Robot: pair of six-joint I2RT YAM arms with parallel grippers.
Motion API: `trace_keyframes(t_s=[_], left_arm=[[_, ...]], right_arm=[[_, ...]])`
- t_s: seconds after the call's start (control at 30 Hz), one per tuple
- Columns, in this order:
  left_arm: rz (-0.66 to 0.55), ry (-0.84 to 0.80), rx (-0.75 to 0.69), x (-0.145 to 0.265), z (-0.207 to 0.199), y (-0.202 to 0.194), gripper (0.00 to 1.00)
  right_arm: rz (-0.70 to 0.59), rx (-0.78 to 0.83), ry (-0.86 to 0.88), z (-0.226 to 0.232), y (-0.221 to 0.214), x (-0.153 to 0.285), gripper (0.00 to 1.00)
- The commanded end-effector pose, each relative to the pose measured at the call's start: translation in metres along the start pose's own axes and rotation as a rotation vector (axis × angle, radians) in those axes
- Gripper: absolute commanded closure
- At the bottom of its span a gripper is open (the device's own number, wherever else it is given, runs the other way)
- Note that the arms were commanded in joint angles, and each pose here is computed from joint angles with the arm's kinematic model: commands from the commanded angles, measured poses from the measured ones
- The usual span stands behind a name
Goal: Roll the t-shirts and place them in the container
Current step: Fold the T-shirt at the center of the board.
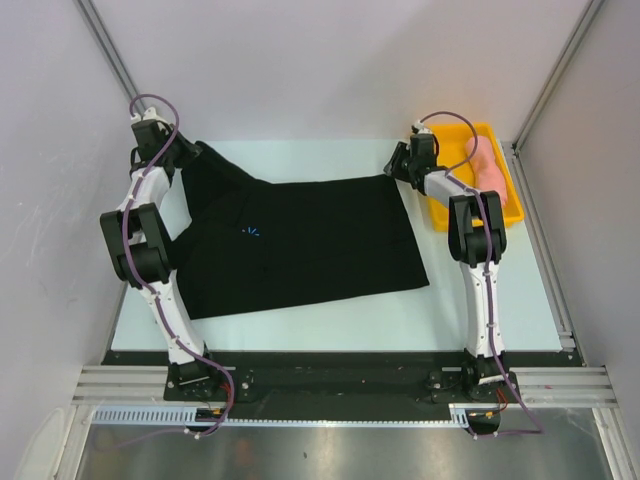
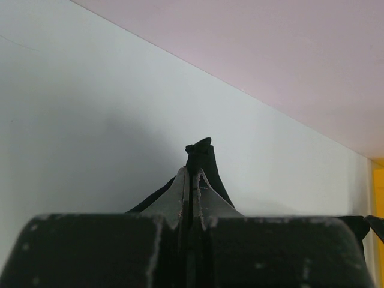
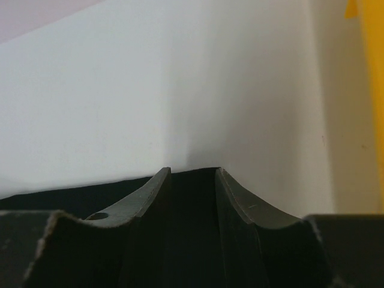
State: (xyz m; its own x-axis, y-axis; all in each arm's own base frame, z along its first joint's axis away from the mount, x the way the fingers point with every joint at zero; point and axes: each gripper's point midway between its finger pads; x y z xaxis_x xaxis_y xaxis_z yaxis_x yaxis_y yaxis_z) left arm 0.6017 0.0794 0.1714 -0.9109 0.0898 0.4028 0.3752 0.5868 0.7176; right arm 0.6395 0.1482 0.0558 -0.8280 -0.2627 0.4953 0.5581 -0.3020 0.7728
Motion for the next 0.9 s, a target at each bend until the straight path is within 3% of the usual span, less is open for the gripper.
trace_keyframes(t_s=[0.0,0.4,0.63,0.87], left_arm=[[-0.058,-0.043,-0.012,0.01,-0.017,0.027,1.0],[-0.057,-0.048,-0.013,0.013,-0.019,0.028,1.0],[-0.057,-0.047,-0.014,0.014,-0.02,0.03,1.0],[-0.057,-0.048,-0.016,0.015,-0.021,0.03,1.0]], right_arm=[[-0.013,-0.01,0.009,0.008,0.008,-0.005,0.59],[-0.004,-0.024,-0.023,0.005,0.014,-0.003,0.7],[0.011,-0.014,-0.047,0.001,0.006,-0.002,0.55],[0.033,-0.015,-0.05,0.0,-0.003,-0.005,0.57]])
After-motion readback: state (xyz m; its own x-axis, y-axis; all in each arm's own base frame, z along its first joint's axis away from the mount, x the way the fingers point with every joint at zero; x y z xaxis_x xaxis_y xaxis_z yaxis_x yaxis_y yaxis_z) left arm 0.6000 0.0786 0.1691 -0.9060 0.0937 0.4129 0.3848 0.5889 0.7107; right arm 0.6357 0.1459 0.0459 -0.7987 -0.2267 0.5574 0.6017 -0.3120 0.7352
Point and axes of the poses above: each gripper's point midway between its finger pads, its own x axis back along the fingers, its own z axis along the line the jaws close on, y = z × x, and after that the axes turned 3 degrees about x, right-handed
